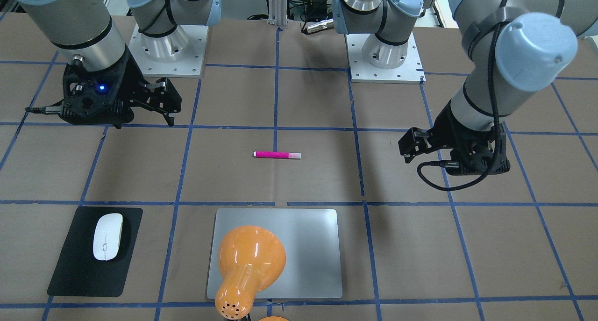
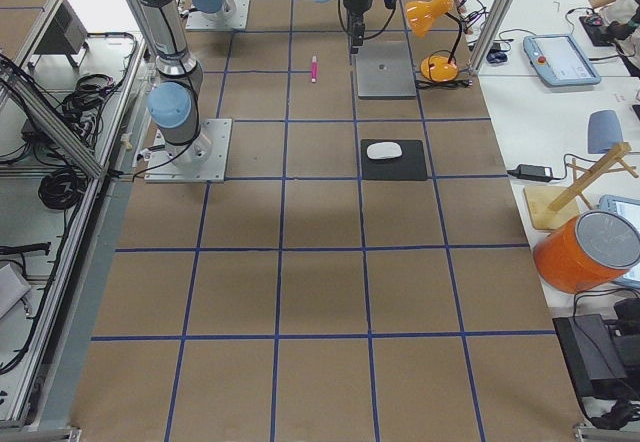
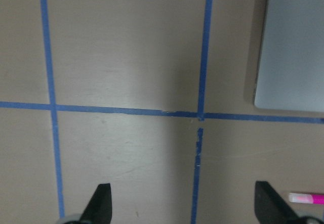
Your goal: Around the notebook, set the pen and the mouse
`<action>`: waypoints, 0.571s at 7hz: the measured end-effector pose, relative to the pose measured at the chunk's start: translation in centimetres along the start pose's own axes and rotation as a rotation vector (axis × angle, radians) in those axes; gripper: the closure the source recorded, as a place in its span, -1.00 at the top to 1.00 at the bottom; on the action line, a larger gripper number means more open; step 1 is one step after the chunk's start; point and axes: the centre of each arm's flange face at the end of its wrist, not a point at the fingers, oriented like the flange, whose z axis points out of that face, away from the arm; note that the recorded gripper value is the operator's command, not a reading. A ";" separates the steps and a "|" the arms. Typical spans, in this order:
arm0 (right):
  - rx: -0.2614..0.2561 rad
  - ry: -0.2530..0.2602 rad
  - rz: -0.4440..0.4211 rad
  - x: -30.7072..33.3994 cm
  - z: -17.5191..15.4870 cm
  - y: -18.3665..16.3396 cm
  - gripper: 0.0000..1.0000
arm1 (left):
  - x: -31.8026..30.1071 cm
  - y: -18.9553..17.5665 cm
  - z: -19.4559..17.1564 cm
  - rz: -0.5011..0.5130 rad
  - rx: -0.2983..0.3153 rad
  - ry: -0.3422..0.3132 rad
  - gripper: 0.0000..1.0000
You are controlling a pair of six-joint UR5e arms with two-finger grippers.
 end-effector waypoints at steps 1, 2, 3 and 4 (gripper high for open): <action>0.000 -0.001 0.001 0.0 0.0 0.0 1.00 | 0.2 2.0 -2.0 0.010 0.010 -0.001 1.00; 0.000 -0.002 0.002 0.0 0.0 0.0 1.00 | 1.2 3.9 -3.4 0.019 0.022 0.009 1.00; 0.000 -0.002 0.002 0.0 0.0 0.0 1.00 | 2.5 5.2 -4.2 0.036 0.032 0.018 1.00; 0.000 -0.002 0.002 0.0 0.0 0.0 1.00 | 3.7 6.0 -4.6 0.047 0.040 0.023 1.00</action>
